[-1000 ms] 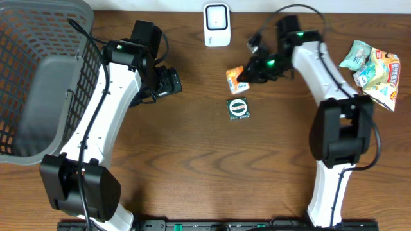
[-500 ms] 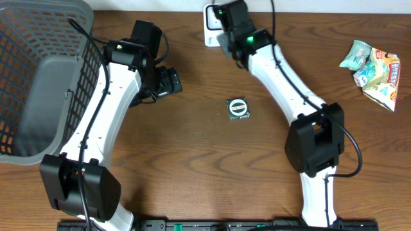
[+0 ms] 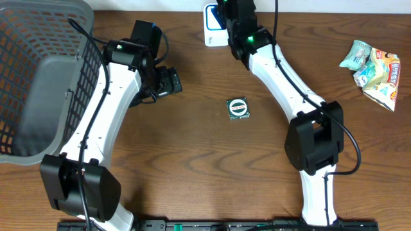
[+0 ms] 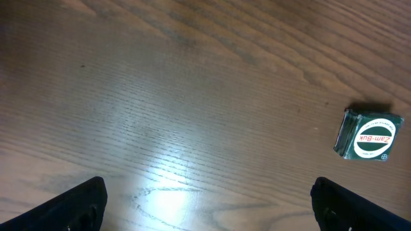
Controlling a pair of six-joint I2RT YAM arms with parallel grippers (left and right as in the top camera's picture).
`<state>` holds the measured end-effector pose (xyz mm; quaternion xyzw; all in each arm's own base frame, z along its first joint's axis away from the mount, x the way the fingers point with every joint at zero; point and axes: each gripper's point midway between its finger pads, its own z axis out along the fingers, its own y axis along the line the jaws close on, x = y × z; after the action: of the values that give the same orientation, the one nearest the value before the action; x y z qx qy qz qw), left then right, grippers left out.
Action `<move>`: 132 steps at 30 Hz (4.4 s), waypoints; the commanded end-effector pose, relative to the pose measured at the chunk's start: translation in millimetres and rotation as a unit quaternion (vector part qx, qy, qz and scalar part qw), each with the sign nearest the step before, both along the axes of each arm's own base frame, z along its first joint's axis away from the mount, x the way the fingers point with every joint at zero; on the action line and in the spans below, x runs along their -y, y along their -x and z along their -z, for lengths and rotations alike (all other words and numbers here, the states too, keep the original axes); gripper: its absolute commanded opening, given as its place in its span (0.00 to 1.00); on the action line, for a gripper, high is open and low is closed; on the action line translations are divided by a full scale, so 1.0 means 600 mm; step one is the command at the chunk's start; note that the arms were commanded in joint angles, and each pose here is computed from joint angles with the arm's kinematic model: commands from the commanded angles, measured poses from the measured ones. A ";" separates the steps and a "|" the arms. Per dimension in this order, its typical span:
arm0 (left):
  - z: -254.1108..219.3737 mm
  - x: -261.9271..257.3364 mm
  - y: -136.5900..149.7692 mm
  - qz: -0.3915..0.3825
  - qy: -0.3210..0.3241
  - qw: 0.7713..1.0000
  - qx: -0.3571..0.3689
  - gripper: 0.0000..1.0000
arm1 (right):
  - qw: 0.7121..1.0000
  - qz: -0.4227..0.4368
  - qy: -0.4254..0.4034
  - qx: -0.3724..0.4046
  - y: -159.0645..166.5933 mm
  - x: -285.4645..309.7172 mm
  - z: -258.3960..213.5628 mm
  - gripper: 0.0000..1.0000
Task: Scan the item barcode
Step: 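Hold the orange tissue pack in front of the white scanner, then carry the orange tissue pack to the right edge and release it, then move the right gripper left and lower it onto the green Zam-Buk tin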
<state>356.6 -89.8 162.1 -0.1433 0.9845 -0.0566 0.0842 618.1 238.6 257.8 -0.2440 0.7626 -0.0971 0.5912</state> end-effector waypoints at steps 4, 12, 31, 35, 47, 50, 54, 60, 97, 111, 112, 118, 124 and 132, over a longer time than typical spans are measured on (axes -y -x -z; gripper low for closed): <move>0.005 -0.002 0.002 -0.007 -0.001 1.000 -0.006 1.00 | 0.991 -0.073 0.111 0.001 -0.022 -0.034 0.081 0.01; 0.005 -0.002 0.002 -0.007 -0.001 1.000 -0.006 1.00 | 0.975 -0.074 0.208 -0.006 -0.038 -0.024 0.152 0.01; 0.005 -0.002 0.002 -0.007 -0.001 1.000 -0.006 1.00 | 0.978 0.065 0.199 -0.014 -0.049 0.055 0.147 0.01; 0.005 -0.002 0.002 -0.007 -0.001 1.000 -0.006 1.00 | 0.978 0.139 0.153 -0.015 -0.044 0.113 0.107 0.01; 0.005 -0.002 0.002 -0.007 -0.001 1.000 -0.006 1.00 | 0.935 0.327 0.030 -0.136 0.049 0.415 0.045 0.01; 0.005 -0.002 0.002 -0.007 -0.001 1.000 -0.006 1.00 | 0.910 0.372 0.036 -0.180 0.086 0.505 0.061 0.02; 0.005 -0.002 0.002 -0.007 -0.001 1.000 -0.006 1.00 | 0.874 0.415 0.054 -0.246 0.140 0.601 0.097 0.02; 0.005 -0.002 0.002 -0.007 -0.001 1.000 -0.006 1.00 | 0.834 0.468 0.052 -0.290 0.198 0.711 0.119 0.02; 0.005 -0.002 0.002 -0.007 -0.001 1.000 -0.006 1.00 | 0.820 0.038 -0.409 -0.399 0.168 0.455 0.132 0.99; 0.005 -0.002 0.002 -0.007 -0.001 1.000 -0.006 1.00 | 0.778 0.004 -0.259 -0.573 0.291 0.210 0.201 0.99; 0.005 -0.002 0.002 -0.007 -0.001 1.000 -0.006 1.00 | 0.779 0.009 -0.249 -0.576 0.295 0.201 0.205 0.99; 0.005 -0.002 0.002 -0.007 -0.001 1.000 -0.006 1.00 | 0.784 0.053 -0.160 -0.598 0.339 0.123 0.250 0.99; 0.005 -0.002 0.002 -0.007 -0.001 1.000 -0.006 1.00 | 0.799 0.136 -0.070 -0.581 0.371 0.106 0.298 0.99; 0.005 -0.002 0.002 -0.007 -0.001 1.000 -0.006 1.00 | 0.800 0.160 -0.046 -0.576 0.403 0.080 0.350 0.99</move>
<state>356.6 -89.8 162.1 -0.1432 0.9845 -0.0566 0.0842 382.6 195.4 61.3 -0.1189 0.9919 0.0328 0.0312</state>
